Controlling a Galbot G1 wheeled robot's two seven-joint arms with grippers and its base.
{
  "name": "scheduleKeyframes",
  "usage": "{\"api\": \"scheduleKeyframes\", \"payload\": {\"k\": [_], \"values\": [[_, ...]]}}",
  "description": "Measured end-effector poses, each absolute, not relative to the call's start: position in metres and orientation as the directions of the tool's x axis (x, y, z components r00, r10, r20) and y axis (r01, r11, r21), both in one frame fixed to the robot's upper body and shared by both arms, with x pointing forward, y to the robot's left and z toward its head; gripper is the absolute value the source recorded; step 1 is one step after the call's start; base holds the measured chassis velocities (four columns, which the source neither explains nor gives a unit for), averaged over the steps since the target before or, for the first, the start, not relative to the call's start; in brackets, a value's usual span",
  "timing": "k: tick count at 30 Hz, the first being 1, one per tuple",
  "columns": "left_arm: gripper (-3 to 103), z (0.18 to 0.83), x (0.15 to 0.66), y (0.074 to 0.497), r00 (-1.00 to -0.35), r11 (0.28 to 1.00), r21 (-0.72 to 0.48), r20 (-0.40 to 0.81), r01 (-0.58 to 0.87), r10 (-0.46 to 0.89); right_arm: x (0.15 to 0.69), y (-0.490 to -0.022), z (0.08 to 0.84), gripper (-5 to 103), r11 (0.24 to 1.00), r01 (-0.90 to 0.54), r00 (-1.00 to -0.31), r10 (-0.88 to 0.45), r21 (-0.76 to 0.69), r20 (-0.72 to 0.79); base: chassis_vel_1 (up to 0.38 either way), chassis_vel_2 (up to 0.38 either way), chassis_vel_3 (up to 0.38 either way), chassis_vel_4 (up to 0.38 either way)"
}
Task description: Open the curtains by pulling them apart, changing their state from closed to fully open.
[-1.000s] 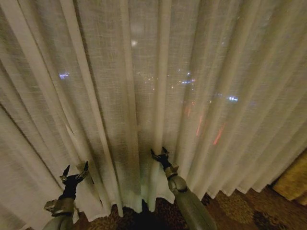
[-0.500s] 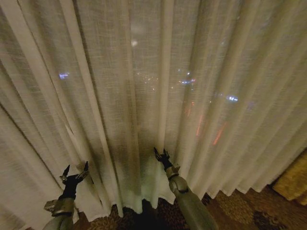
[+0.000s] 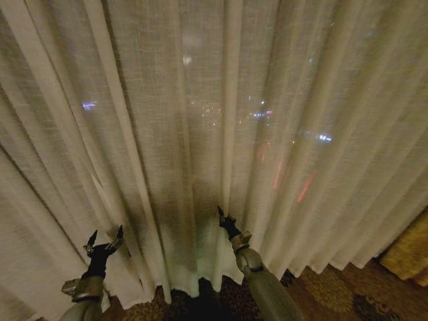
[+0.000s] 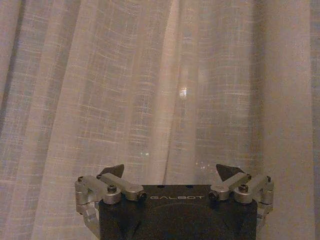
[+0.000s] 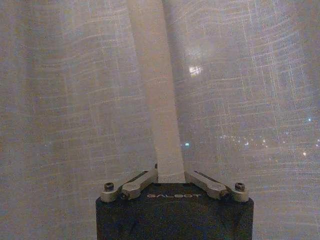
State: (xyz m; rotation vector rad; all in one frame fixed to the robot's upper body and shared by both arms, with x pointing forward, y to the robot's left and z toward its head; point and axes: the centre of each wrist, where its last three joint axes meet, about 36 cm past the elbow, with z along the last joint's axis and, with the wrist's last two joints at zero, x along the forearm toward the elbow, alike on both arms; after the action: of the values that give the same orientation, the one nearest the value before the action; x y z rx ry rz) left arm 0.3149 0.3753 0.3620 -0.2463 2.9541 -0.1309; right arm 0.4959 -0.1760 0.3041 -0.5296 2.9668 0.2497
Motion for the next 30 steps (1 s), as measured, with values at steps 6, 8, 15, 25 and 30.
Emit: {"api": "scheduleKeyframes", "payload": {"k": [6, 8, 15, 25, 30], "values": [[100, 0.362, 0.315, 0.375, -0.971, 0.982, -0.102, -0.165, -0.156, -0.172, 0.494, -0.181, 0.302, 0, 0.922, -0.371, -0.923, -0.352, 0.114, -0.156, 0.000, 0.000, 0.000, 0.000], [100, 0.362, 0.315, 0.375, -0.971, 0.982, -0.102, -0.166, -0.156, -0.172, 0.493, -0.182, 0.301, 0, 0.920, -0.375, -0.921, -0.356, 0.113, -0.156, 0.000, 0.000, 0.000, 0.000], [100, 0.362, 0.315, 0.375, -0.971, 0.982, -0.102, -0.165, -0.156, -0.172, 0.492, -0.191, 0.298, 0, 0.916, -0.380, -0.922, -0.362, 0.130, -0.140, 0.000, 0.000, 0.000, 0.000], [100, 0.362, 0.315, 0.375, -0.971, 0.982, -0.101, -0.165, -0.156, -0.172, 0.490, -0.208, 0.299, 0, 0.919, -0.372, -0.925, -0.354, 0.131, -0.139, -0.071, -0.080, 0.075, 0.075], [100, 0.362, 0.315, 0.375, -0.971, 0.982, -0.102, -0.165, -0.156, -0.172, 0.489, -0.212, 0.299, 0, 0.919, -0.372, -0.925, -0.355, 0.131, -0.139, -0.203, -0.207, 0.232, 0.197]]}}
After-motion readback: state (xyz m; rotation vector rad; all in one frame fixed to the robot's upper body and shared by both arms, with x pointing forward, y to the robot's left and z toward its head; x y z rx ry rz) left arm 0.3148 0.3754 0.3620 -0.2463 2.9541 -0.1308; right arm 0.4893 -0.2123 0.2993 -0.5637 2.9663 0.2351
